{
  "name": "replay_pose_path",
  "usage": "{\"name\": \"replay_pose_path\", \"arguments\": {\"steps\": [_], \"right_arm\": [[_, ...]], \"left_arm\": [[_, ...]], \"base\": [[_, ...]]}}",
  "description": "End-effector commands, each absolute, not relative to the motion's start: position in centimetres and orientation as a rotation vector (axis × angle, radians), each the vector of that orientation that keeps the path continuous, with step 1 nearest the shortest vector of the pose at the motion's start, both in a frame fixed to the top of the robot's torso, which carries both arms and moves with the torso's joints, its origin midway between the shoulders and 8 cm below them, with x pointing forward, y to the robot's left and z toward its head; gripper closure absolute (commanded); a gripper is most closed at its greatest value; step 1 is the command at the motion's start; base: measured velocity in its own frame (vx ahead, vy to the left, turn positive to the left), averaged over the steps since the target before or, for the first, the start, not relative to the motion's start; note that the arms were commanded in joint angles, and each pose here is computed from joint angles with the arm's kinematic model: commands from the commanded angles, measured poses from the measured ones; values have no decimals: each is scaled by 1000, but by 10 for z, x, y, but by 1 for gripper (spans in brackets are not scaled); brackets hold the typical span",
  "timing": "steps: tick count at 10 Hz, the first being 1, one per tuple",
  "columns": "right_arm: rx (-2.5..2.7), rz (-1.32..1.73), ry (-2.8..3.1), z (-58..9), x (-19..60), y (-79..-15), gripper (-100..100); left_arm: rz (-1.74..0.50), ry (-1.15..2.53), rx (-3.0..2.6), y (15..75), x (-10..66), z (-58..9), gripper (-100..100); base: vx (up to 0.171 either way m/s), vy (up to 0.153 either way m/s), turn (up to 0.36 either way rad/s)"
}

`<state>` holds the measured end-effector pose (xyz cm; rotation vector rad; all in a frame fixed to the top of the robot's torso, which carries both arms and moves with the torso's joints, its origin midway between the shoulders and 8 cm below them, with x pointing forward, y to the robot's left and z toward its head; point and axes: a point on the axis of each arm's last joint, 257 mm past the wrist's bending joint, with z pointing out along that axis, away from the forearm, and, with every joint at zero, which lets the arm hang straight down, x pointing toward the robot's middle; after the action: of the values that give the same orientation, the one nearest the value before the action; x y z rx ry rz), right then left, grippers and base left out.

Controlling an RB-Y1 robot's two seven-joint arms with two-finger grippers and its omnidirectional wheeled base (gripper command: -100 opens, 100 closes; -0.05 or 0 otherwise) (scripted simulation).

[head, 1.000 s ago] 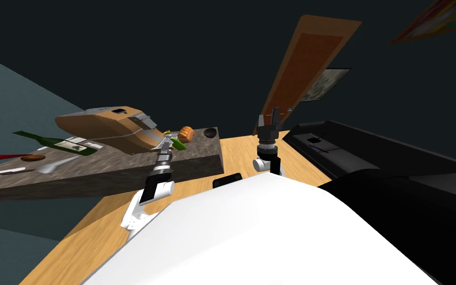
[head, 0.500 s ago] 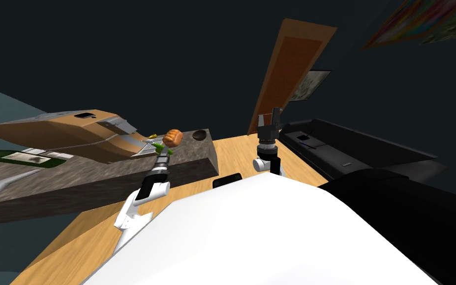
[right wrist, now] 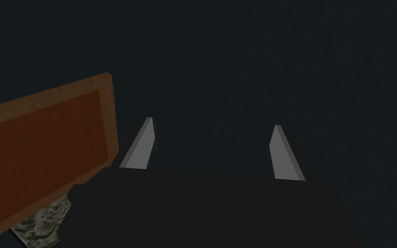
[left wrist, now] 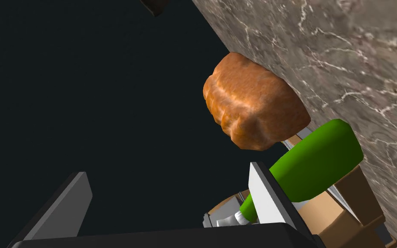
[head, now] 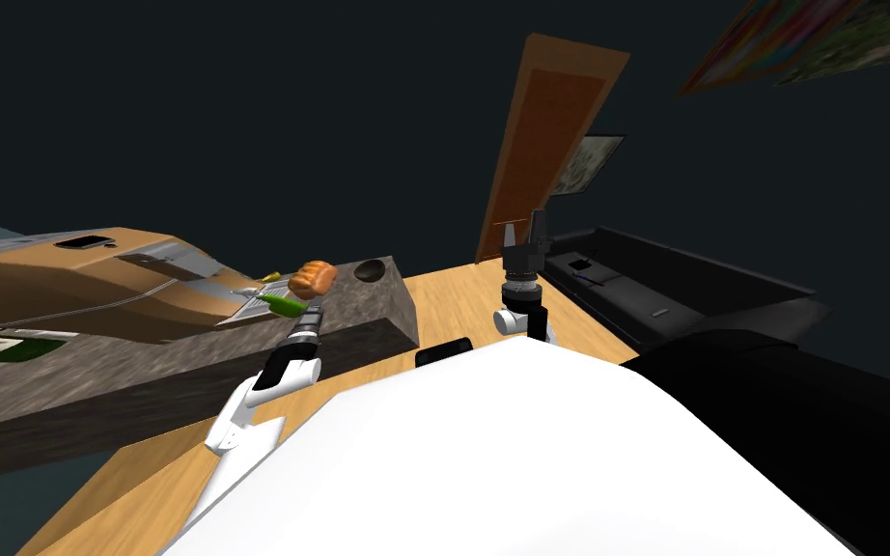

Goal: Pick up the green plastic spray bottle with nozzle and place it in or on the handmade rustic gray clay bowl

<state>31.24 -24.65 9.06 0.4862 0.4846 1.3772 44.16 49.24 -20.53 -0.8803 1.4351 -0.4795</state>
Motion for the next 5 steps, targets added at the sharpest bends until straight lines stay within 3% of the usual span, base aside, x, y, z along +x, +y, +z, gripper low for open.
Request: {"name": "replay_pose_path", "arguments": {"steps": [1,5], "right_arm": [[486,1377,485,91,312,-247,0],[486,1377,485,91,312,-247,0]], "left_arm": [[-399,1474,-924,524,435,-220,-100],[-249,1532,-1005,584,415,-246,-100]], "base": [[53,-157,-131],[56,-135,-115]]}}
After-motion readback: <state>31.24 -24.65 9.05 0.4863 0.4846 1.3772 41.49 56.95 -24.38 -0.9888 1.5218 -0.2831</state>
